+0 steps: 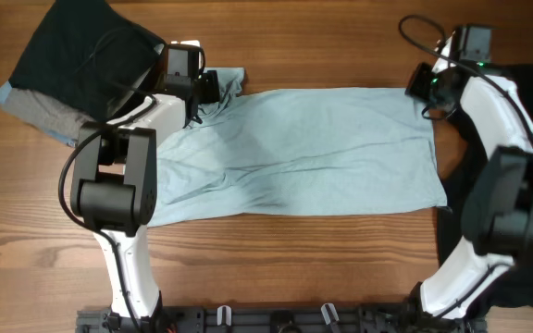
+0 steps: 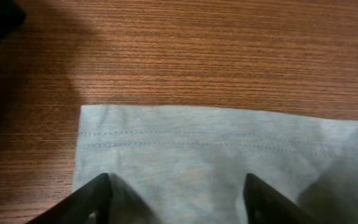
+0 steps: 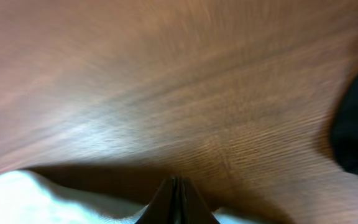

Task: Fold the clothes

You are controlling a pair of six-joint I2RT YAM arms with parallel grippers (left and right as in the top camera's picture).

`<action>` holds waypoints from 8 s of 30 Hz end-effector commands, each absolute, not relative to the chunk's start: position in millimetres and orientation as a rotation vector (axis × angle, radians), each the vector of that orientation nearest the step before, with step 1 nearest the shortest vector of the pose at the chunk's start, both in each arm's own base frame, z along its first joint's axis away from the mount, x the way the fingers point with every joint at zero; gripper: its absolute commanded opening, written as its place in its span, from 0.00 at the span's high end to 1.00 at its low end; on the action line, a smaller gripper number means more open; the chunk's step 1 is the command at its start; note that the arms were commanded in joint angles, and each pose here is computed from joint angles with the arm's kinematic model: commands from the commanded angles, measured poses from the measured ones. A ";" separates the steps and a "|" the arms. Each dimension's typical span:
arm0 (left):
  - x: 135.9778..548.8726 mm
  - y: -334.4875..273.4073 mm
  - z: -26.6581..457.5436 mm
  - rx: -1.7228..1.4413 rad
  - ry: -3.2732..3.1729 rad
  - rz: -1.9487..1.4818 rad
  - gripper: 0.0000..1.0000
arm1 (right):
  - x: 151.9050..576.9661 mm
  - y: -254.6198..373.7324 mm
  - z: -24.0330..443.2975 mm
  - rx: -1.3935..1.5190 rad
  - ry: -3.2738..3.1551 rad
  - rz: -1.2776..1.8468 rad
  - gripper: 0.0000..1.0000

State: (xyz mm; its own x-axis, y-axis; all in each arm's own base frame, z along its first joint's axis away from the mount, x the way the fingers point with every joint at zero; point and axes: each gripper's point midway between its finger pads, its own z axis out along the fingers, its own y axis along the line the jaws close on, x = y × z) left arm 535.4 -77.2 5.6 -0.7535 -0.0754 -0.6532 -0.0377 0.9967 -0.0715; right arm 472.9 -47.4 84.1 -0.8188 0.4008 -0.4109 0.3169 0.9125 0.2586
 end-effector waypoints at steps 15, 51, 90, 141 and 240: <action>504.0 -81.0 63.3 -0.054 2.485 -0.155 0.96 | 449.0 -56.9 125.9 0.503 2.594 0.139 0.96; 289.4 0.0 148.9 -0.178 2.975 0.340 0.96 | 336.5 -90.8 97.1 0.755 2.981 -0.202 0.96; 230.3 6.0 -30.4 -0.903 2.876 0.060 0.96 | 335.6 -69.8 52.4 0.605 3.149 0.221 0.05; 255.9 35.1 123.6 -0.802 2.621 -0.314 0.45 | 354.8 -49.4 133.8 0.549 2.980 0.634 0.96; 275.9 -77.8 -21.1 -0.205 3.056 -0.763 0.24 | 326.7 180.5 128.8 -0.317 2.909 0.740 0.96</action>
